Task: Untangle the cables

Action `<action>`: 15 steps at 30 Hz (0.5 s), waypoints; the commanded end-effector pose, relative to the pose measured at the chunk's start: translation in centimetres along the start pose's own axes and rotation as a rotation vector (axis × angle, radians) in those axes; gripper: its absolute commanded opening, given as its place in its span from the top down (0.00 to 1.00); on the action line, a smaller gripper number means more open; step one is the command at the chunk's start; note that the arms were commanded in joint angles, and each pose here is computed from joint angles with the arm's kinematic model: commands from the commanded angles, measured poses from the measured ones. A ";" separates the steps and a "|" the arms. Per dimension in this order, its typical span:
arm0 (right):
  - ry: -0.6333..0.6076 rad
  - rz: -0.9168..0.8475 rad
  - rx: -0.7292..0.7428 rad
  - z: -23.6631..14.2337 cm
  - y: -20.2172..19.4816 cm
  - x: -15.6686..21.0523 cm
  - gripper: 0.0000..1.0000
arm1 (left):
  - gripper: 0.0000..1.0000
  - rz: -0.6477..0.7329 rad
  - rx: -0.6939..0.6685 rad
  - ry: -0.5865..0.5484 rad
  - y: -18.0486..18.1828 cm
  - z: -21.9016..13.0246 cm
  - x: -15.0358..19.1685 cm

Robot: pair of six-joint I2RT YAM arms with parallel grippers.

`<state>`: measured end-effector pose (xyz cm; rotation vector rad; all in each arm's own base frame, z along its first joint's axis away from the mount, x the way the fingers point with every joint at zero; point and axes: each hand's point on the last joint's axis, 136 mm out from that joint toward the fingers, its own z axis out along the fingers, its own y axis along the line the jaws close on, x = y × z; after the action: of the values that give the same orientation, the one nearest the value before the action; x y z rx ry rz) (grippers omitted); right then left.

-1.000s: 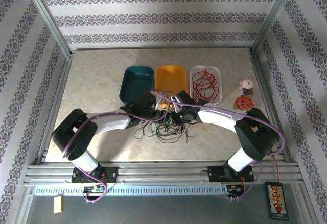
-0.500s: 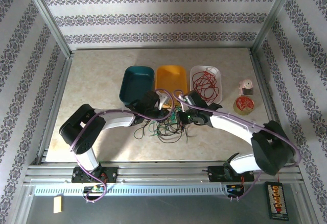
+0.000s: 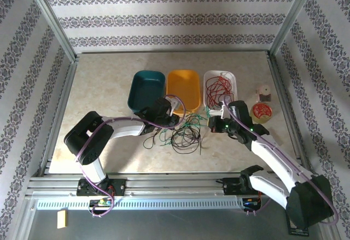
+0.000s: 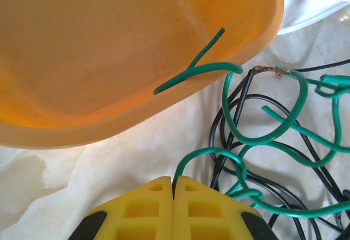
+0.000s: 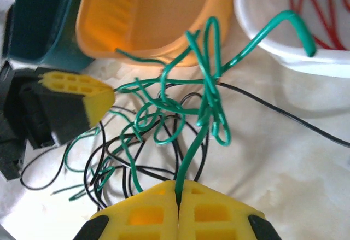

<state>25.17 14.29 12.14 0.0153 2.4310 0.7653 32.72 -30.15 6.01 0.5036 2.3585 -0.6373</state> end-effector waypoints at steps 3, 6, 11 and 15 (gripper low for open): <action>-0.126 0.125 0.132 -1.7 -3.6 -1.0 1.00 | 1.00 -0.002 -0.145 0.057 3.1 -1.7 2.3; -0.181 0.176 0.197 -2.4 -5.2 -1.2 1.00 | 1.00 -0.007 -0.172 0.065 3.8 -2.2 2.8; -0.143 0.184 0.141 -1.7 -4.7 -0.5 1.00 | 1.00 0.007 -0.139 0.057 3.2 -3.0 2.8; -0.025 0.141 0.019 -0.2 -2.5 0.8 1.00 | 1.00 0.038 -0.017 0.019 0.8 -4.1 1.8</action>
<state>24.78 11.49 10.71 0.2470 2.4202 0.7522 30.90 -28.46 7.92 0.5138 2.3248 -0.6344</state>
